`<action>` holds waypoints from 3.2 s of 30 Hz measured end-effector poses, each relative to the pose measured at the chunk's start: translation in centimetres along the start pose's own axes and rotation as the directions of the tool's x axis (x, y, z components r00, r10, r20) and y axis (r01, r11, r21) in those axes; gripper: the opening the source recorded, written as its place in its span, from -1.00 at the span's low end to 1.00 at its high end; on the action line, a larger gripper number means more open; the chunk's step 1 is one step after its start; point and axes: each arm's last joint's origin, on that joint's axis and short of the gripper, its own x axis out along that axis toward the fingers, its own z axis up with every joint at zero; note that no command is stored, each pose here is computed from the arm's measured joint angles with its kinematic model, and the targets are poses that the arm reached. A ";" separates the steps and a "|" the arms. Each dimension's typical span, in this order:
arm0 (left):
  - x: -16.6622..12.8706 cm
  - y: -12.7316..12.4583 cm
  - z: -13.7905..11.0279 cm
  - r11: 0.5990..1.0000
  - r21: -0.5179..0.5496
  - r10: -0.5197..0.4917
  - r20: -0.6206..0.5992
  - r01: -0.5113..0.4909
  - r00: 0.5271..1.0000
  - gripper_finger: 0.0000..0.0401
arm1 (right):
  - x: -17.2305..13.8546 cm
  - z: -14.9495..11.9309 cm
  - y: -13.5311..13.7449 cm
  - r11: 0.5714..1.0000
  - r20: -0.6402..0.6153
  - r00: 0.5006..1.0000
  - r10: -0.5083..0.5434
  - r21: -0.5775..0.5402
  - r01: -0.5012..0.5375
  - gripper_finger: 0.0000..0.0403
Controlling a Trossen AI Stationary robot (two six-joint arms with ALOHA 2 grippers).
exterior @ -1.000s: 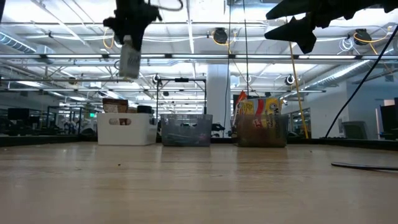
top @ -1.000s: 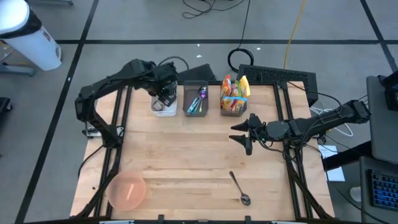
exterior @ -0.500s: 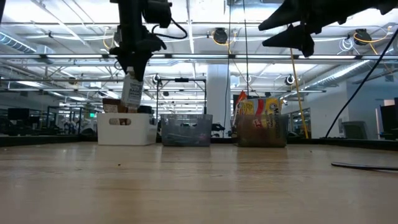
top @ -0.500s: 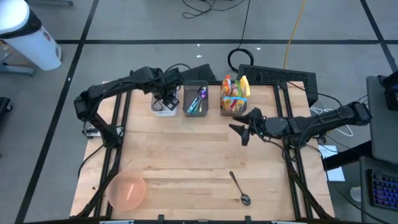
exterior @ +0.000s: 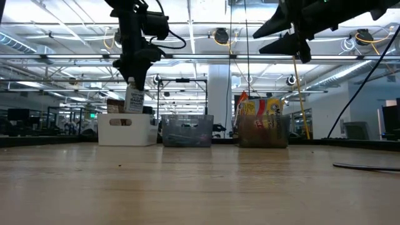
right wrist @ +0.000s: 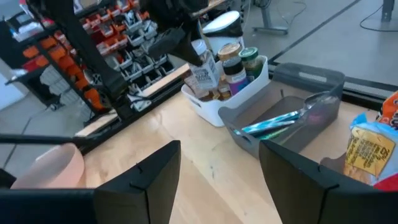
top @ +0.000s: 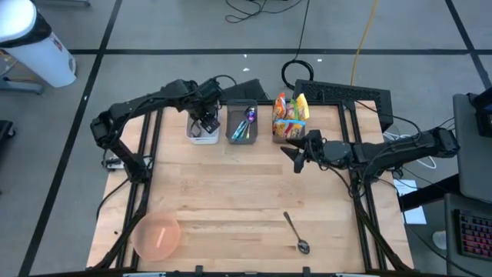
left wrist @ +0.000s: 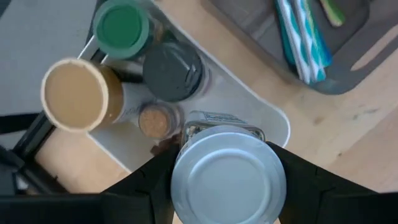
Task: Pick & Place Food Item
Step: Put the white seasoning bottle into the white bin
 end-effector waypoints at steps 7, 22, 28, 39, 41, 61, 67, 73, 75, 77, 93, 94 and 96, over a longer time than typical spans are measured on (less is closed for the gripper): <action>0.8 0.0 0.0 0.998 0.029 -0.063 0.007 0.063 0.998 0.02 | 0.8 0.1 -0.4 1.000 0.009 1.000 -0.023 0.005 0.023 0.04; 4.2 -0.4 -1.0 0.993 -0.016 -0.119 -0.001 0.119 0.993 0.02 | 0.9 0.1 -0.6 0.999 0.010 0.999 -0.033 -0.023 0.033 0.04; 4.9 -0.5 -1.3 0.991 -0.033 -0.127 0.003 0.128 0.992 0.02 | 0.9 0.1 -0.6 0.999 0.009 0.999 -0.033 -0.024 0.034 0.04; 5.0 -0.3 -1.1 0.992 -0.047 -0.114 0.020 0.115 0.993 0.02 | 0.9 0.1 -0.6 0.999 0.008 0.999 -0.033 -0.025 0.033 0.04; 5.0 -0.3 -1.1 0.993 -0.048 -0.111 0.024 0.112 0.994 0.02 | 0.9 0.1 -0.6 0.999 0.008 0.999 -0.033 -0.025 0.033 0.04; 5.7 0.7 -0.8 0.991 -0.090 -0.094 0.066 0.100 0.993 0.02 | 0.9 0.1 -0.6 0.999 0.008 0.999 -0.033 -0.025 0.033 0.04; 7.2 0.7 -2.0 0.989 -0.094 -0.111 0.009 0.111 0.994 0.02 | 0.9 0.1 -0.6 0.999 0.007 0.999 -0.033 -0.025 0.033 0.04; 7.6 0.6 -2.4 0.983 -0.118 -0.137 0.014 0.137 0.991 0.02 | 0.9 0.1 -0.6 0.999 0.007 0.999 -0.033 -0.025 0.034 0.04; 7.7 0.6 -2.3 0.983 -0.118 -0.137 0.016 0.138 0.990 0.02 | 0.9 0.1 -0.6 0.999 0.007 0.999 -0.034 -0.025 0.034 0.04; 7.7 0.5 -2.3 0.983 -0.118 -0.137 0.020 0.138 0.990 0.02 | 0.9 0.1 -0.6 0.999 0.006 0.999 -0.035 -0.024 0.035 0.04; 8.0 0.5 -2.4 0.982 -0.122 -0.144 0.010 0.144 0.990 0.39 | 0.9 0.0 -0.7 0.999 -0.002 0.999 -0.040 -0.028 0.039 0.04; 8.0 0.5 -2.4 0.982 -0.123 -0.144 0.011 0.144 0.990 0.41 | 0.9 0.0 -0.7 0.999 -0.002 0.999 -0.039 -0.028 0.039 0.04; 8.1 0.5 -2.4 0.982 -0.124 -0.141 0.008 0.141 0.990 0.44 | 0.9 0.0 -0.7 0.999 -0.002 0.999 -0.039 -0.028 0.039 0.04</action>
